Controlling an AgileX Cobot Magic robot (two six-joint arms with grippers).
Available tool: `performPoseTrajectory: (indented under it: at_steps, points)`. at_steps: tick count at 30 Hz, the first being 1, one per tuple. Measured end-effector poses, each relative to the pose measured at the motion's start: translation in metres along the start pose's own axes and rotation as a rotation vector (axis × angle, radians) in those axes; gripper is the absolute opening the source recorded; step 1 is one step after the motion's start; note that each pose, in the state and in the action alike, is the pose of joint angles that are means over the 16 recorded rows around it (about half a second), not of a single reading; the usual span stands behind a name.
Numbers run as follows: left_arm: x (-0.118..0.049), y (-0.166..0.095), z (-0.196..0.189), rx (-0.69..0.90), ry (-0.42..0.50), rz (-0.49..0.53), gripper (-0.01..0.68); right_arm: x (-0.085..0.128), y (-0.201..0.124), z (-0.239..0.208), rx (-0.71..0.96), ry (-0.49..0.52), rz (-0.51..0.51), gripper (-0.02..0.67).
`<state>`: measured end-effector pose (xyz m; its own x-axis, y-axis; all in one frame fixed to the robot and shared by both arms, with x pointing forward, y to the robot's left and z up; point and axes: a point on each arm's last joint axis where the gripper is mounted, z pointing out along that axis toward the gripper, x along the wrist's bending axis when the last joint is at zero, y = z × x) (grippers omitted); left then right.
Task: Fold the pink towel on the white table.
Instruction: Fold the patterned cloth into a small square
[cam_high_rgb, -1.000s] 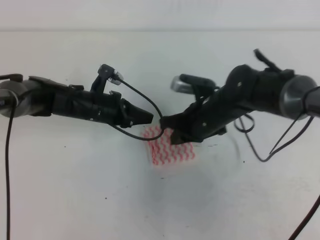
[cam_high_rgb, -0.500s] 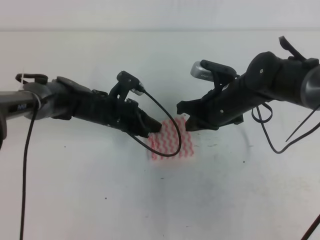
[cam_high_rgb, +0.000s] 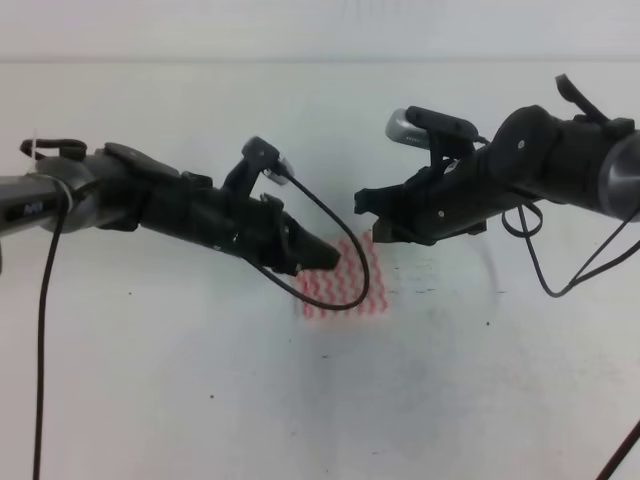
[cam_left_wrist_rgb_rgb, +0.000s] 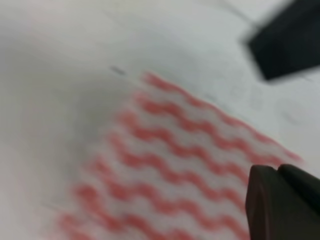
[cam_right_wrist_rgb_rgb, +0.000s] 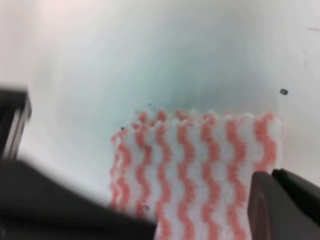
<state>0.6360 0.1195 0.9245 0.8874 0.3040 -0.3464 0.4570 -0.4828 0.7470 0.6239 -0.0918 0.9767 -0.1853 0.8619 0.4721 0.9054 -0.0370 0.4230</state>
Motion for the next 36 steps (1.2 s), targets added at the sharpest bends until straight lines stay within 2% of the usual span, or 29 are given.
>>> performPoseTrajectory:
  at_steps: [10,27,36]
  points:
    - [-0.009,-0.01,-0.002,0.127,-0.084,-0.024,-0.005,-0.001,0.01,0.014,-0.021,0.002,-0.001,-0.018]
    - [-0.003,-0.016,-0.002,0.183,-0.023,0.007,-0.005,-0.006,0.013,0.038,0.034,-0.007,-0.002,-0.018]
    - [-0.006,-0.008,-0.005,0.14,-0.026,0.011,-0.005,-0.004,0.014,0.031,0.03,-0.016,-0.018,-0.018]
